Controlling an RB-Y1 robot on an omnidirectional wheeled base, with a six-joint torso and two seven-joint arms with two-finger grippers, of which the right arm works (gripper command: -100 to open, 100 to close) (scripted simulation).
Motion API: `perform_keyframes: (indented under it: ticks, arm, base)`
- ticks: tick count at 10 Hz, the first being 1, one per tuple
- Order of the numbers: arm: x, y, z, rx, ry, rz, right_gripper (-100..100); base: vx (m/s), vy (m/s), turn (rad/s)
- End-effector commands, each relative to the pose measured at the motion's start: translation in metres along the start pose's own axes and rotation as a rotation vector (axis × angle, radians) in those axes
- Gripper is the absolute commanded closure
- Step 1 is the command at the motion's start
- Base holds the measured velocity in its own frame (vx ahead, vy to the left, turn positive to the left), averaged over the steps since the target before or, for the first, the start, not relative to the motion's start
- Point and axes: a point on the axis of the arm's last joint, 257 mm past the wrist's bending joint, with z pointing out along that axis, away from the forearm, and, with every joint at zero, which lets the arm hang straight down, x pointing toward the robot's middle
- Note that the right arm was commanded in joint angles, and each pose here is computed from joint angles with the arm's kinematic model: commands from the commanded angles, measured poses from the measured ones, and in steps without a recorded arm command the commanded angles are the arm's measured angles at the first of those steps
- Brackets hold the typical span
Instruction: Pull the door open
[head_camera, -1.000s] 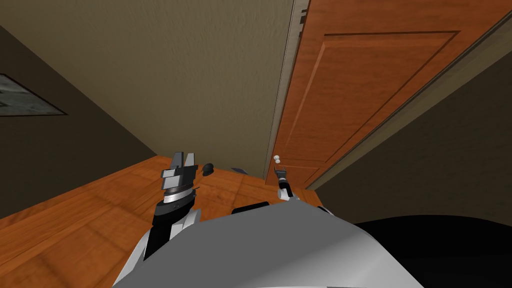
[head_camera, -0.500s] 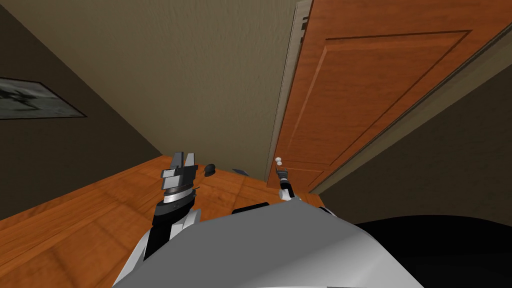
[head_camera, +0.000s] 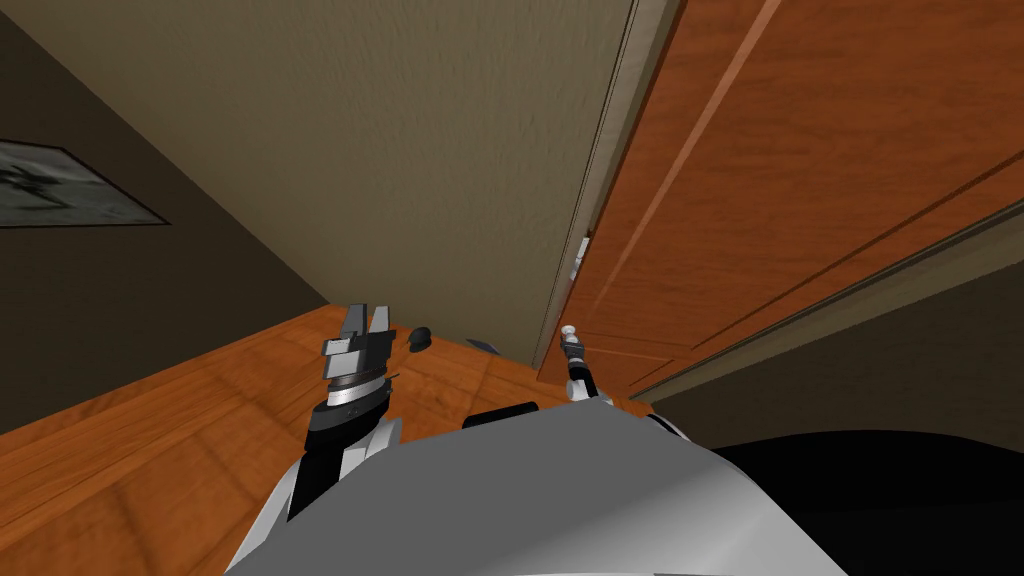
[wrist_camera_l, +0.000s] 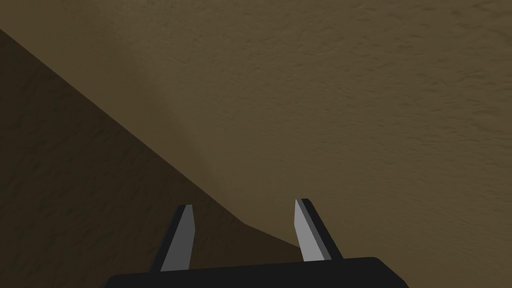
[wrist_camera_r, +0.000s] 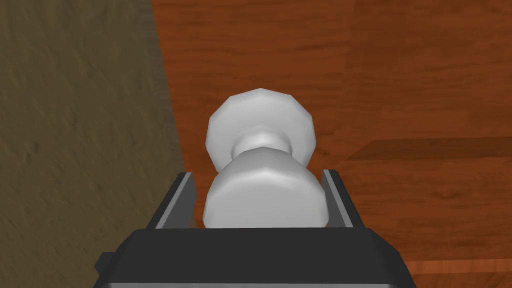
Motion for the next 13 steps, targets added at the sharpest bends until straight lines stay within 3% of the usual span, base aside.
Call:
perform_keyframes:
  ticks: [1, 5, 13]
  arm:
    - [-0.002, -0.004, -0.0015, 0.005, -0.005, 0.002, 100]
    - [-0.002, -0.004, -0.0015, 0.005, -0.005, 0.002, 100]
    - [-0.001, -0.006, -0.0128, 0.132, -0.002, 0.019, 100]
  base:
    - [-0.039, -0.011, -0.013]
    - [-0.019, 0.002, 0.006]
    - [-0.199, -0.034, 0.117]
